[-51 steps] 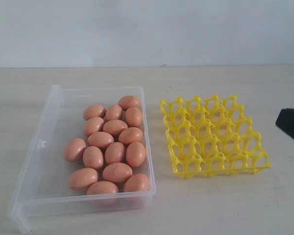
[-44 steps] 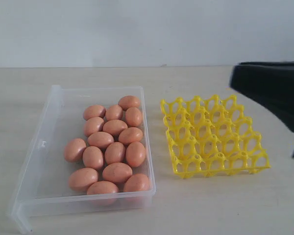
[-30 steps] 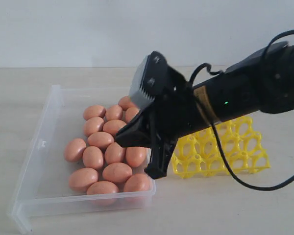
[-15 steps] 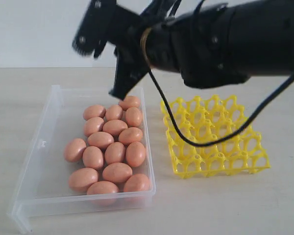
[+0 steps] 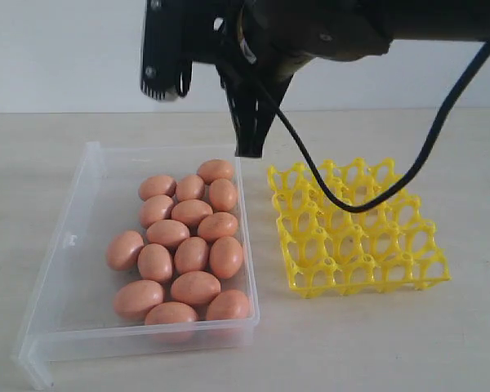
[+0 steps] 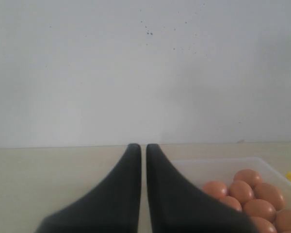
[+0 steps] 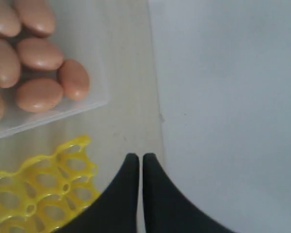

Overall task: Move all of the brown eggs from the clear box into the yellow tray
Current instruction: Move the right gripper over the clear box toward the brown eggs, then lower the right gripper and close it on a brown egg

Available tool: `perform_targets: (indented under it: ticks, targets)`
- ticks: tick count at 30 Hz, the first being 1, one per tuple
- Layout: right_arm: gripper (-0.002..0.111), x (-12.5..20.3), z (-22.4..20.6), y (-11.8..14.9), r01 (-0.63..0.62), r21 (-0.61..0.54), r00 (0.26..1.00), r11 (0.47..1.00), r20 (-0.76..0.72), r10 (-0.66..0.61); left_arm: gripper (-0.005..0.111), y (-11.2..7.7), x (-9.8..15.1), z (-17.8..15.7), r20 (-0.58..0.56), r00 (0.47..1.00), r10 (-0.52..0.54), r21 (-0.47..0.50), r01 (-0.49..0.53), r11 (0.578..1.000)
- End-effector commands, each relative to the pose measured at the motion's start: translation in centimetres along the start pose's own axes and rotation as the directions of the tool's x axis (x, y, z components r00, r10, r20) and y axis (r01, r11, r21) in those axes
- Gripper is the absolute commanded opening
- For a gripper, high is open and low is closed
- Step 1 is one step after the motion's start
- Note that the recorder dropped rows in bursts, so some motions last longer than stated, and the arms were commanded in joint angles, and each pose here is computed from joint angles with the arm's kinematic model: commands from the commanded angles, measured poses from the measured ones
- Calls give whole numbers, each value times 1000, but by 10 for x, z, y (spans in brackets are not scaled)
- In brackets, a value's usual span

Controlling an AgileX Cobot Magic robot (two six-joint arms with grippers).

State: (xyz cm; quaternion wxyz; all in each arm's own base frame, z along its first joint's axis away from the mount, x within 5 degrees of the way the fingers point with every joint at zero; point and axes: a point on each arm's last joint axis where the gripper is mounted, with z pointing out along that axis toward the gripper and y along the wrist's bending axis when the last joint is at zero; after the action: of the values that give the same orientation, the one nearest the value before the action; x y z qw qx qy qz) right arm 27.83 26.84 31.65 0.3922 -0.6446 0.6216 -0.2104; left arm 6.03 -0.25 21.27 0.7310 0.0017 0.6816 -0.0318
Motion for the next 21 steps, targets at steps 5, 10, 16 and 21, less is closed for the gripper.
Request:
perform_targets:
  ticks: [5,10,16,21]
  targets:
    - [0,3,27,0,-555,-185,822,811,-270,501,4,0,-2,0,13,1000,0,-2,0,1000]
    - [0,-11,52,32,-499,-679,864,539,-337,375,4,0,-2,0,13,1000,0,-2,0,1000]
    - [25,-28,73,68,-304,-790,951,532,-219,218,4,0,-2,0,13,1000,0,-2,0,1000]
    - [47,-36,96,72,-640,-594,765,487,-433,477,4,0,-2,0,13,1000,0,-2,0,1000]
